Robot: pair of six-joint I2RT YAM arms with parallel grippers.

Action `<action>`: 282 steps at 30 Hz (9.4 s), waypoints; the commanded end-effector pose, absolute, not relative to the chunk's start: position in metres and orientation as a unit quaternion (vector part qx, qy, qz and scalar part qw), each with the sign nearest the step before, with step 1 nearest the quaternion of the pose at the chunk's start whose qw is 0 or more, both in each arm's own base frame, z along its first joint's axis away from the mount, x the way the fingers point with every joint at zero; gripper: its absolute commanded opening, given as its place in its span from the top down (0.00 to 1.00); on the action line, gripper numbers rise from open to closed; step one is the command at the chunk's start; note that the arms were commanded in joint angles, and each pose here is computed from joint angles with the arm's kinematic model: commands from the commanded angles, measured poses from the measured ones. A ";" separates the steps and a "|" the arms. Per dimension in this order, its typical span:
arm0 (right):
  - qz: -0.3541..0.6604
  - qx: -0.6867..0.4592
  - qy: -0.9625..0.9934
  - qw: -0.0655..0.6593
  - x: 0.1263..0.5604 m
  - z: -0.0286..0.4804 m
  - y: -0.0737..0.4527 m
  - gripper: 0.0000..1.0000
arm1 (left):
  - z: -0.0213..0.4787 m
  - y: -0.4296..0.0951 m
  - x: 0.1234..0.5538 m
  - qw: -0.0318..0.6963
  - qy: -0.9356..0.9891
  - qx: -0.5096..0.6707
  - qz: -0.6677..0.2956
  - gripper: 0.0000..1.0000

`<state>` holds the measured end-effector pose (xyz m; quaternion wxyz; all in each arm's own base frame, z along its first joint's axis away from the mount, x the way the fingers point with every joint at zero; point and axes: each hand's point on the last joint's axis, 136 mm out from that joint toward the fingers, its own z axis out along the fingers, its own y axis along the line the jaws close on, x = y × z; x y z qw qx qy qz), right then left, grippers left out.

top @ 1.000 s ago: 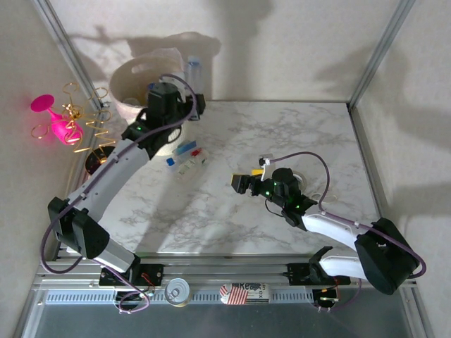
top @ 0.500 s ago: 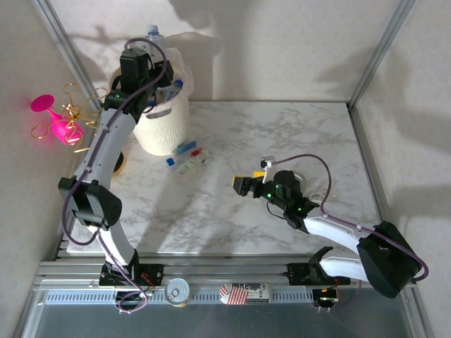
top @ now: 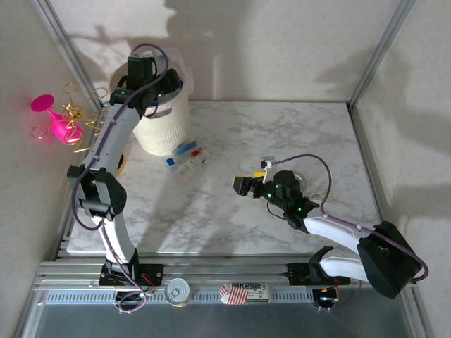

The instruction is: Put the plastic bottles in the bin

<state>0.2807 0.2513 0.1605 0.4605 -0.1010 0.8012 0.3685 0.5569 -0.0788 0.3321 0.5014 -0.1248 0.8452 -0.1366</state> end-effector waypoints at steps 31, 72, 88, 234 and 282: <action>0.402 -0.126 0.800 0.427 0.300 0.162 0.288 0.01 | 0.364 -0.132 0.389 0.574 0.743 -0.076 -0.336 0.00; 0.400 -0.102 0.803 0.431 0.291 0.161 0.274 0.01 | 0.055 -0.146 0.387 0.299 0.954 -0.001 -0.031 0.06; 0.393 -0.102 0.802 0.439 0.291 0.164 0.270 0.01 | 0.037 -0.158 0.394 0.288 0.957 0.038 0.016 0.13; 0.430 -0.099 0.734 0.516 0.281 0.216 0.258 0.01 | 0.077 -0.117 0.472 0.407 0.911 -0.069 -0.016 0.00; 0.407 -0.087 0.734 0.536 0.277 0.218 0.241 0.01 | 0.046 -0.170 0.500 0.351 0.932 -0.037 -0.086 0.29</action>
